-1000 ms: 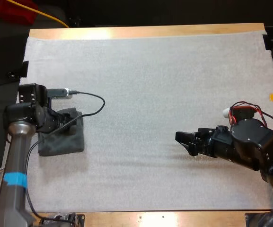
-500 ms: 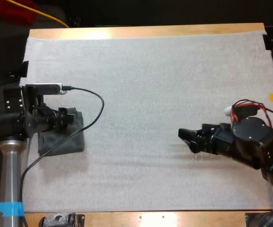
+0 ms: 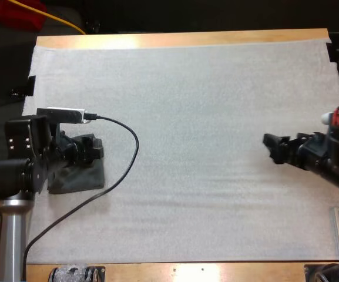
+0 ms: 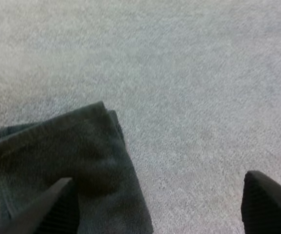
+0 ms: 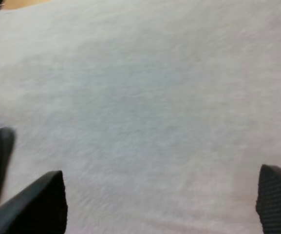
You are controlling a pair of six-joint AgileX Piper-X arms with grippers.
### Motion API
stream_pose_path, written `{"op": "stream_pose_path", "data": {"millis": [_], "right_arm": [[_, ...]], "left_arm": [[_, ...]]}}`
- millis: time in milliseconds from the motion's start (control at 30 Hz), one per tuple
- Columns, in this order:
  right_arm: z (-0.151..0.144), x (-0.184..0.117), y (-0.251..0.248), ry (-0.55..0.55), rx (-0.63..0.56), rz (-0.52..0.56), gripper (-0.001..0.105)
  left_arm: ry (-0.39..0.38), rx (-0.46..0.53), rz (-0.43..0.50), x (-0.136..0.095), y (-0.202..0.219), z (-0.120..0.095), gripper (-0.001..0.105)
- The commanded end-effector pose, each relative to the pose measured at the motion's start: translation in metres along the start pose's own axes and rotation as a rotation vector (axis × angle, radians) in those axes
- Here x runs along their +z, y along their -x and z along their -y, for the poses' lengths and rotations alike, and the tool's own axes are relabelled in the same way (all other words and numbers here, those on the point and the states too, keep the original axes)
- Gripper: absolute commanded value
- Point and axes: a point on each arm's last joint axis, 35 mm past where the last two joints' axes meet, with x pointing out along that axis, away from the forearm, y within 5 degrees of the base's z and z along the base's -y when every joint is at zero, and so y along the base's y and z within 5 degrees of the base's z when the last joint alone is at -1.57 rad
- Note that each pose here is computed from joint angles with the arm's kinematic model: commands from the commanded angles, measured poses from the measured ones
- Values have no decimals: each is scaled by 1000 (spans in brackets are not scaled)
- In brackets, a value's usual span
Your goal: Pick towel from pile, fold and stack
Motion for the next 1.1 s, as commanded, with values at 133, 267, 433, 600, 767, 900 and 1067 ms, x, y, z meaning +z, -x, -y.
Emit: {"op": "stream_pose_path", "data": {"millis": [133,267,433,600,767,900,1067], "right_arm": [[20,2,13,10,-92,-28,77],[35,-3,23,7,-163,-55,77],[49,-10,44,16,-308,-49,77],[44,-16,69,83,-385,0,77],[32,-26,93,127,-398,56,77],[23,-32,111,146,-411,123,77],[11,-45,137,168,-430,226,77]], "left_arm": [[0,-14,40,-5,16,3,66],[0,-18,54,-8,23,4,66],[-2,-23,66,-10,28,4,66],[-6,-36,83,-15,37,6,66],[-15,-44,134,-24,55,8,66],[-28,-54,203,-33,75,9,66],[-51,-69,308,-51,103,12,66]]}}
